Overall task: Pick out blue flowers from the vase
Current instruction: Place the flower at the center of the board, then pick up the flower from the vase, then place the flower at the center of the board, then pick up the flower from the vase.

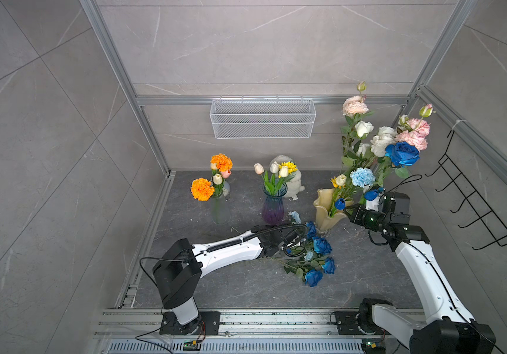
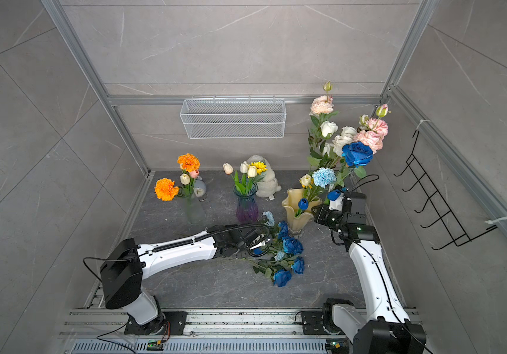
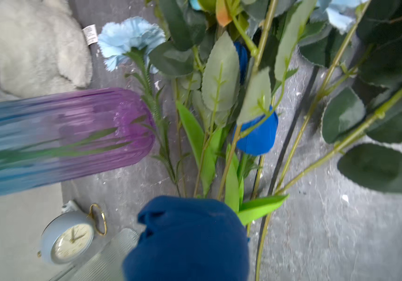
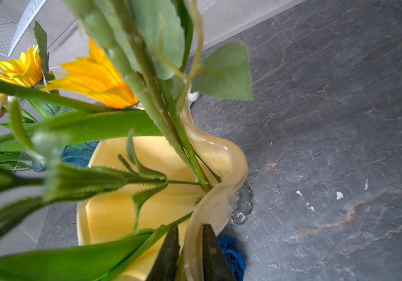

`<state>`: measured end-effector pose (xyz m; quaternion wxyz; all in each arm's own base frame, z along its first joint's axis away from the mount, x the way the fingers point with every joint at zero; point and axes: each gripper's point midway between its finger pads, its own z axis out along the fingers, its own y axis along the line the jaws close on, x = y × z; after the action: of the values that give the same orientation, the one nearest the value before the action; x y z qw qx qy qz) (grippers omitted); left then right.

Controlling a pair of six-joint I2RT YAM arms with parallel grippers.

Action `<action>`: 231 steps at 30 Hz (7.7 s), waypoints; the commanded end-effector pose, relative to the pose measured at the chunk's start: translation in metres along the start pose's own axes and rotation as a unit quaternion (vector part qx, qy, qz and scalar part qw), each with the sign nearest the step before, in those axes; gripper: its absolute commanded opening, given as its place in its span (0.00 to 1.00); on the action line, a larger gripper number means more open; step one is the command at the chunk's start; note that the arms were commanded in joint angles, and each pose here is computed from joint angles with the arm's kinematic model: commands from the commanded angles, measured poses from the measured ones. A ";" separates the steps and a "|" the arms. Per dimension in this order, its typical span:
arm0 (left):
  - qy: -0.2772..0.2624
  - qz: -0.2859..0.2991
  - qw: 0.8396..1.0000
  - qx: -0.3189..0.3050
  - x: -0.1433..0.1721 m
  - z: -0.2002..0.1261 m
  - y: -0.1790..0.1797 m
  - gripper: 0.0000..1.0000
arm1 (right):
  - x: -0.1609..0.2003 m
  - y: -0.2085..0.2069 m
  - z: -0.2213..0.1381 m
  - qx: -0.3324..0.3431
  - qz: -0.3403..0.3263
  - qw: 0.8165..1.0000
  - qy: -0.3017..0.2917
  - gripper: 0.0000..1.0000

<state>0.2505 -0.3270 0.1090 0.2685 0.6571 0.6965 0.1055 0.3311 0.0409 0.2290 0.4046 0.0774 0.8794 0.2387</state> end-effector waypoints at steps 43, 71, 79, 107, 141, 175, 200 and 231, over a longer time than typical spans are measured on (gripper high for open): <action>-0.386 -0.127 0.912 0.061 -0.183 -0.177 0.088 0.70 | 0.002 0.016 -0.019 -0.025 0.039 0.999 -0.028 0.54; -0.401 -0.219 0.886 0.076 -0.235 -0.112 0.114 0.66 | 0.003 0.014 -0.015 -0.026 0.058 0.998 -0.031 0.53; -0.417 -0.230 0.876 0.079 -0.242 -0.106 0.114 0.55 | 0.002 0.015 -0.015 -0.029 0.059 0.997 -0.032 0.53; -0.499 -0.174 0.847 -0.051 -0.213 -0.260 0.177 0.15 | 0.002 0.012 -0.015 -0.022 0.055 0.998 -0.033 0.53; -0.163 -0.148 0.967 -0.130 0.020 -0.254 0.124 0.23 | -0.008 0.018 -0.020 -0.023 0.042 0.998 -0.037 0.67; 0.039 0.033 0.998 0.046 -0.007 0.005 0.011 0.44 | 0.016 0.018 -0.056 -0.021 0.102 0.991 -0.088 1.00; -0.033 -0.009 0.999 0.039 -0.039 -0.017 0.031 0.65 | 0.042 0.013 -0.082 -0.007 0.142 0.984 -0.109 1.00; -0.351 -0.085 0.932 0.021 -0.206 -0.176 0.101 0.69 | 0.082 0.005 -0.081 -0.038 0.218 0.968 -0.117 1.00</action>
<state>0.2491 -0.4548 0.3417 0.4743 0.6146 0.6204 -0.1111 0.2157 0.0435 0.2150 0.4375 0.2692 0.7911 0.3322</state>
